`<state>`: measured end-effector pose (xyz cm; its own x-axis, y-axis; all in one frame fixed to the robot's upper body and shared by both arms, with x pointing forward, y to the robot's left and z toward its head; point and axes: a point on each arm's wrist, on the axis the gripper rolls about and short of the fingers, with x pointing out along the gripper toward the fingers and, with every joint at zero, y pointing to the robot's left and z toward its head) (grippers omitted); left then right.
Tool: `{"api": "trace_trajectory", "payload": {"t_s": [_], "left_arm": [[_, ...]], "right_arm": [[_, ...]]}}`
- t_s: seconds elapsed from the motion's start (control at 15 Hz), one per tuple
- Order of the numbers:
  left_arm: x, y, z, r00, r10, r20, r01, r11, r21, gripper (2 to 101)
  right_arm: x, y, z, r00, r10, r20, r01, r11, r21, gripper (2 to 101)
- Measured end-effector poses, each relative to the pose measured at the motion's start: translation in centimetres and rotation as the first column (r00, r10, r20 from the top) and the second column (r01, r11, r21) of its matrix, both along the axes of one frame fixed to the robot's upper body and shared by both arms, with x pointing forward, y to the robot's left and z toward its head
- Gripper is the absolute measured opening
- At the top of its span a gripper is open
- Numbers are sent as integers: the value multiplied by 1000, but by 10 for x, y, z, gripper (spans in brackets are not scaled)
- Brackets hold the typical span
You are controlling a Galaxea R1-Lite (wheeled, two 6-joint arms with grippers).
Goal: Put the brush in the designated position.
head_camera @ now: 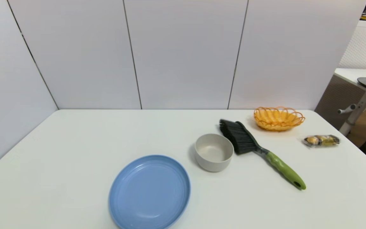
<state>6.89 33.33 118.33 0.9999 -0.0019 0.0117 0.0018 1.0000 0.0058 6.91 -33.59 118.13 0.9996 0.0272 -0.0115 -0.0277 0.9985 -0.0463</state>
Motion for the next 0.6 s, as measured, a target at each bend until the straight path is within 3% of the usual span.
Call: {"api": "trace_trajectory", "payload": {"t_s": [0.6], "left_arm": [[0, 0, 0, 1000, 0, 0, 0, 1000, 0, 978]], "right_arm": [[0, 0, 0, 1000, -1, 1, 1, 1000, 14, 973]]}}
